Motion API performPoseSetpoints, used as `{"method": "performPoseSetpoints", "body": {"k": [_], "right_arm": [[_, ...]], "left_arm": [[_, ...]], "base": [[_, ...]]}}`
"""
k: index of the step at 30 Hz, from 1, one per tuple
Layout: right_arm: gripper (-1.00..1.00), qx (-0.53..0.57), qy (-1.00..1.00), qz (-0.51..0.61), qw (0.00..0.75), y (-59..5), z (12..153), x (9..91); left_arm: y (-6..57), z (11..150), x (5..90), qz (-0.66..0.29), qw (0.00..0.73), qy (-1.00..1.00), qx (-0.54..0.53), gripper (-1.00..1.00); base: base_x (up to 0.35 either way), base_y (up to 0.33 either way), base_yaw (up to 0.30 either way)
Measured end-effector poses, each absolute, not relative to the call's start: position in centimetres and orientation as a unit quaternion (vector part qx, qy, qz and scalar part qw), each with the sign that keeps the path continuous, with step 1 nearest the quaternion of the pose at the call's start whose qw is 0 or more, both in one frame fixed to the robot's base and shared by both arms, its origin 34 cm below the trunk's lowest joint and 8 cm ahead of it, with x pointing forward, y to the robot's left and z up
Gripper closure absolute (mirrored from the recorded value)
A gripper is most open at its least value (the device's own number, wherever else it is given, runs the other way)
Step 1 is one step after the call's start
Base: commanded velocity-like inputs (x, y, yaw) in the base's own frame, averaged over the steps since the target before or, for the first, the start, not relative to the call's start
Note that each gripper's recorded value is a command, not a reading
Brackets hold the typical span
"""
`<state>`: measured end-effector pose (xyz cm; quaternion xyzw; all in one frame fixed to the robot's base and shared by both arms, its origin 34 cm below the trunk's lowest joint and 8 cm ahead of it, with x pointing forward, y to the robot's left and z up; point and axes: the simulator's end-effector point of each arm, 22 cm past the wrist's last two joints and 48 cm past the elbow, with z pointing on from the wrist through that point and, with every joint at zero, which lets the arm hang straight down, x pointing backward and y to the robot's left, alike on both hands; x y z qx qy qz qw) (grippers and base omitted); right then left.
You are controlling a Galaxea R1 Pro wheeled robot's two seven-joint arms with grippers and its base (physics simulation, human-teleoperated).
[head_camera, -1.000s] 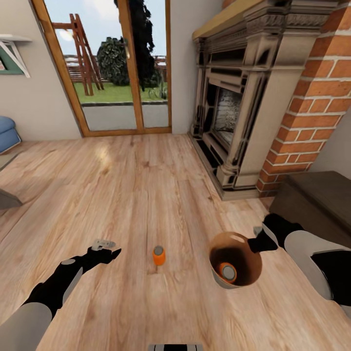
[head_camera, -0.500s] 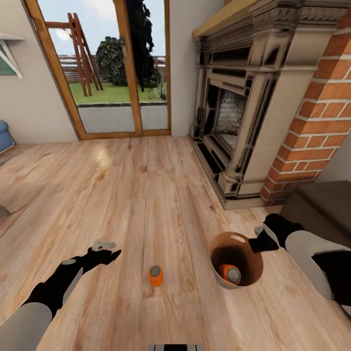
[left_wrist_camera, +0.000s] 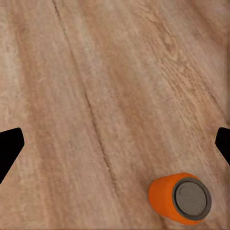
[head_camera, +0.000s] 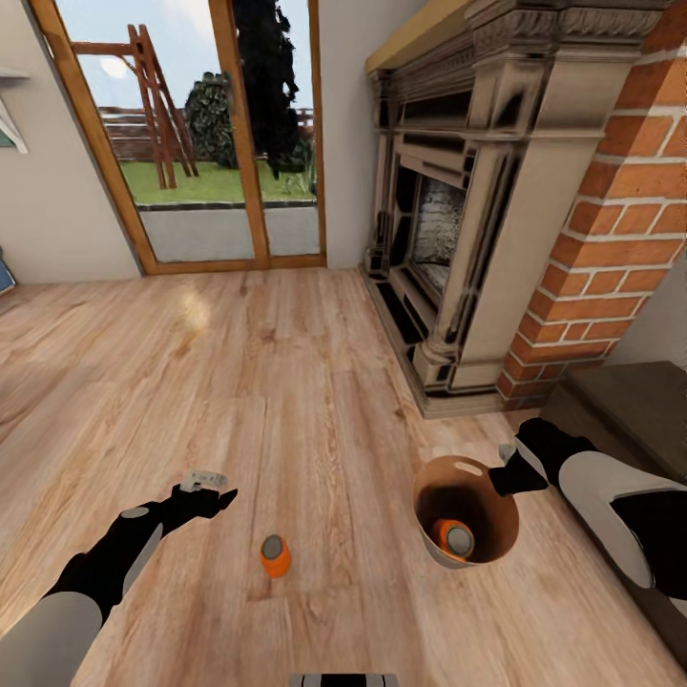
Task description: Put the three can of soda from the living room inside the tash can in the kitchen.
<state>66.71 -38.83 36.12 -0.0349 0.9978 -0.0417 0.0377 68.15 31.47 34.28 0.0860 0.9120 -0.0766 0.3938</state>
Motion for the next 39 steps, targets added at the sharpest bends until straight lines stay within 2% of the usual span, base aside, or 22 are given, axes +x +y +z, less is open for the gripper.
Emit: {"method": "performPoseSetpoints", "body": {"k": [15,26,34,39], "right_arm": [[1.0,-0.033,0.998,-0.035,0.038,-38.3,36.0,66.7],[1.0,-0.032,0.998,-0.032,0.039,-38.1,36.0,66.8],[1.0,-0.028,0.998,-0.03,0.038,-37.9,36.1,66.8],[1.0,-0.017,0.999,-0.027,0.022,-38.0,36.2,66.1]], "left_arm": [[31.7,32.9,67.0,-0.076,0.374,0.921,0.082,-1.0],[32.5,32.3,66.6,-0.067,0.361,0.928,0.068,-1.0],[32.2,29.5,63.4,-0.042,0.227,0.973,0.01,-1.0],[30.9,31.1,64.9,-0.044,0.196,0.98,-0.004,-1.0]], "base": [[0.199,-0.102,0.0],[0.026,-0.008,0.0],[0.001,0.0,0.0],[0.0,0.0,0.0]]}}
